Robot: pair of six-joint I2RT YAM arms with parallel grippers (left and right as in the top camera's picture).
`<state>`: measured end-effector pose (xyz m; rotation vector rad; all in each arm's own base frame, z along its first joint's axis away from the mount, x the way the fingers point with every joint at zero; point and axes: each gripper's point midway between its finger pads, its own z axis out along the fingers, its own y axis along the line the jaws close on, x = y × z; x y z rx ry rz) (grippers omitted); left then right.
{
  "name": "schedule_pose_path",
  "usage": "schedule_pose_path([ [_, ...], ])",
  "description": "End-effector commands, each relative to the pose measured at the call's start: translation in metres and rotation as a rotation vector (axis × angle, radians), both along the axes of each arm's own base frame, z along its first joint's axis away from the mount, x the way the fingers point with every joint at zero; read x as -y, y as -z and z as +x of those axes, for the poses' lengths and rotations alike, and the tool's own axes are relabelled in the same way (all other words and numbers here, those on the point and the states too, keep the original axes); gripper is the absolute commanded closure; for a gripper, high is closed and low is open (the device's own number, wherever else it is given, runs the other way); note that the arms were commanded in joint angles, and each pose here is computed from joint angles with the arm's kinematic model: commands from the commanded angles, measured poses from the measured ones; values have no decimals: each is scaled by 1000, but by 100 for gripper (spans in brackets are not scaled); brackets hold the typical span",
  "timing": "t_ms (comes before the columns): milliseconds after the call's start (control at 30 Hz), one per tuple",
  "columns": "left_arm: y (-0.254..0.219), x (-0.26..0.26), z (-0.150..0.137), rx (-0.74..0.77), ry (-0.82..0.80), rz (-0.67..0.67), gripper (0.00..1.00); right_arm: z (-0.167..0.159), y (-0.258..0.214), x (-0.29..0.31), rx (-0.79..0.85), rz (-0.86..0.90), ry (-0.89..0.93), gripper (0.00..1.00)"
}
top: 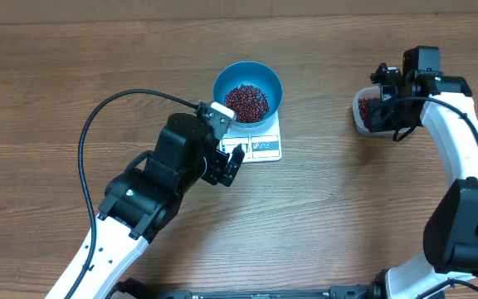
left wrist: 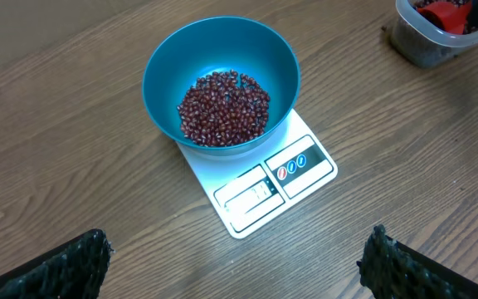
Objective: Scoop item into bowl and weigh 150g on scale
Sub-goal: 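Push the red scoop through the beans to fill it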
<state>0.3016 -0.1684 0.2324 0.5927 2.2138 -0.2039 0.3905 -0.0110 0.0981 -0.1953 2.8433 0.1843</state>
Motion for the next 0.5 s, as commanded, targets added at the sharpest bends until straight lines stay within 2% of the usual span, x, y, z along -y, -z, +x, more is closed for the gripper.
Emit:
schedule_pose_path([
  [0,2,-1,0,2,10,14,1,-1,1,-10,-2,75,-11,96],
  [200,2,-1,0,2,10,14,0,-1,-1,2,7,126,29,96],
  [267,2,-1,0,2,10,15,0,-2,-3,6,8,164,50,90],
  [333,2,-1,0,2,10,15,0,-4,-3,7,9,213,63,89],
  [467,2,-1,0,2,10,15,0,-10,2,8,1,301,86,95],
])
